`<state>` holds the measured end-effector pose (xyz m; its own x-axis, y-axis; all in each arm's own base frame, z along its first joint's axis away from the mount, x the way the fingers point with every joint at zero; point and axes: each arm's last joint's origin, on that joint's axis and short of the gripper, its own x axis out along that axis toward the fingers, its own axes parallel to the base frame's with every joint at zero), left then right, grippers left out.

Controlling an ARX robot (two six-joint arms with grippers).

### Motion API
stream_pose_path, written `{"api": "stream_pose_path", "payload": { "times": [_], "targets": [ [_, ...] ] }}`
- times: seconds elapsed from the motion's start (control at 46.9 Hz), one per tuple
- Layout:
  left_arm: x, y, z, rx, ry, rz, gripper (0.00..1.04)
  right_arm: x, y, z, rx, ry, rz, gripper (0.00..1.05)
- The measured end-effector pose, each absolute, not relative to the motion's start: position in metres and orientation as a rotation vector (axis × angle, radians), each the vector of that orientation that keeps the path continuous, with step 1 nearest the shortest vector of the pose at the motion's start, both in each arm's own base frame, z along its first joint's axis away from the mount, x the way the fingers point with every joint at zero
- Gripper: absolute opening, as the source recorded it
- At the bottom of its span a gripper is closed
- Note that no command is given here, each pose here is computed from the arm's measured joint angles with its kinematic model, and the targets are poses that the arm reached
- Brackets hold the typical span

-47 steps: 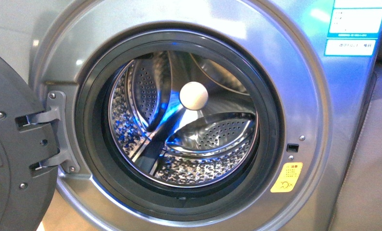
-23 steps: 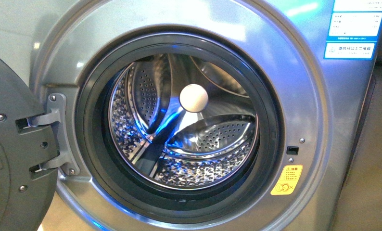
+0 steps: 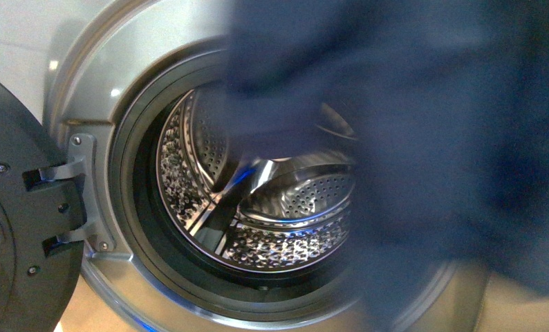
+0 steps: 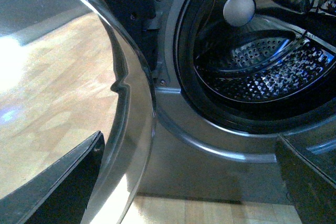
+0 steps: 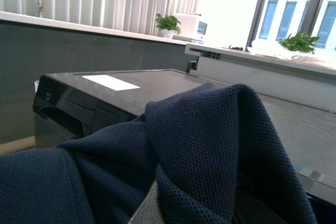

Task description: Put clothes into washing machine

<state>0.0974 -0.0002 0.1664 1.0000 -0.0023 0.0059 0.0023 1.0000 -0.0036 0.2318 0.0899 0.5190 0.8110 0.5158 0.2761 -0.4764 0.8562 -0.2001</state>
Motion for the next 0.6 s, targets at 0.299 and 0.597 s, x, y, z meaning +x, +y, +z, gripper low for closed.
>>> {"api": "stream_pose_path", "payload": {
  "times": [0.299,0.597],
  "targets": [
    [0.097,0.0,0.166,-0.004,-0.006,-0.003,0.98,0.238,0.125,0.531,-0.13,-0.32,0.586,0.09],
    [0.097,0.0,0.166,-0.004,-0.006,-0.003,0.98,0.239,0.132,0.536,-0.13,-0.308,0.637,0.09]
  ]
}}
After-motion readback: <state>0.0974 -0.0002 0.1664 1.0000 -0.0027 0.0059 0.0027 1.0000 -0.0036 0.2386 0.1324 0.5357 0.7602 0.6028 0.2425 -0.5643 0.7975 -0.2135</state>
